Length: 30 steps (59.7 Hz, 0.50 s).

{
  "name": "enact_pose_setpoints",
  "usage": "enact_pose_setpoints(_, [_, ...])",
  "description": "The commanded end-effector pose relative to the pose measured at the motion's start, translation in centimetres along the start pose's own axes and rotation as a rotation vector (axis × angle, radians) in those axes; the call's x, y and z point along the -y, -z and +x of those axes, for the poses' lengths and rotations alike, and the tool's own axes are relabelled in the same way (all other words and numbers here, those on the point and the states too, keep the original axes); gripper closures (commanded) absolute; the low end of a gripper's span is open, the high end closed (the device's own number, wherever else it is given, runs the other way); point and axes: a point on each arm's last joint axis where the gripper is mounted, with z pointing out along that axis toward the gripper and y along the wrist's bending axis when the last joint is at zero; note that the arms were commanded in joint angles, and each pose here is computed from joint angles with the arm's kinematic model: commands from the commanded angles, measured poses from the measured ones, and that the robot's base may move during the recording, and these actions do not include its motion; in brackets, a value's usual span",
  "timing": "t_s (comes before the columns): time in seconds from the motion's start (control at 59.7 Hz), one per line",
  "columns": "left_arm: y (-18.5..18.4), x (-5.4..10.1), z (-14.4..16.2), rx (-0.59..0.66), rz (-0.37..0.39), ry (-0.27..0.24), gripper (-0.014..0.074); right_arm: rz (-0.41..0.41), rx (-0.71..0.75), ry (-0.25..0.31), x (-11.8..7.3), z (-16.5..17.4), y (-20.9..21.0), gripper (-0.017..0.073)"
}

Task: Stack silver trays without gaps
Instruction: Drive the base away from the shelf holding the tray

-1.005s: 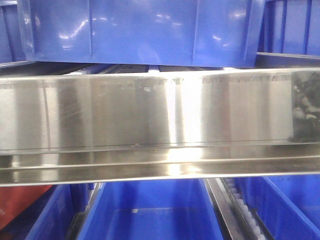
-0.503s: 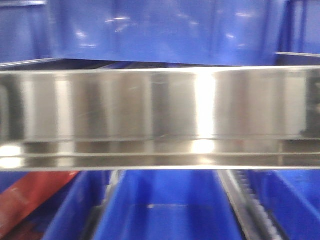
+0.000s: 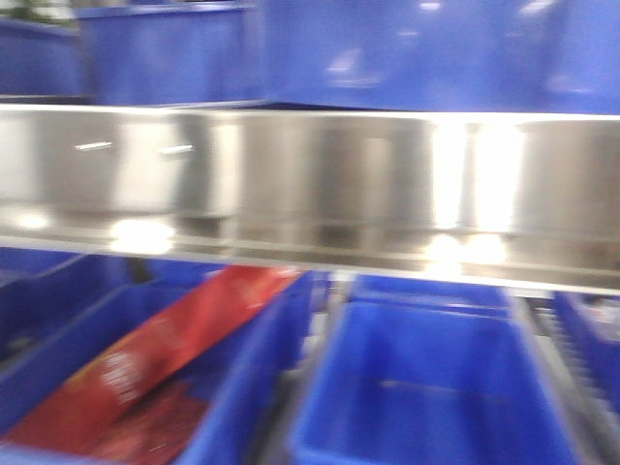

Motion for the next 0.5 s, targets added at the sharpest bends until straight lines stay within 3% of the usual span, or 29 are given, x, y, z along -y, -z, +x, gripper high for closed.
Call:
enact_pose_setpoints(0.0, [0.61,1.30,-0.79,0.072,0.088,0.039,0.0612,-0.053,0.064,-0.044,-0.95,-0.79,0.32,0.0639])
enact_pose_setpoints(0.486, [0.61,1.30,-0.79,0.072,0.088,0.039,0.0612,-0.053,0.064,-0.044,-0.95,-0.79,0.32,0.0639])
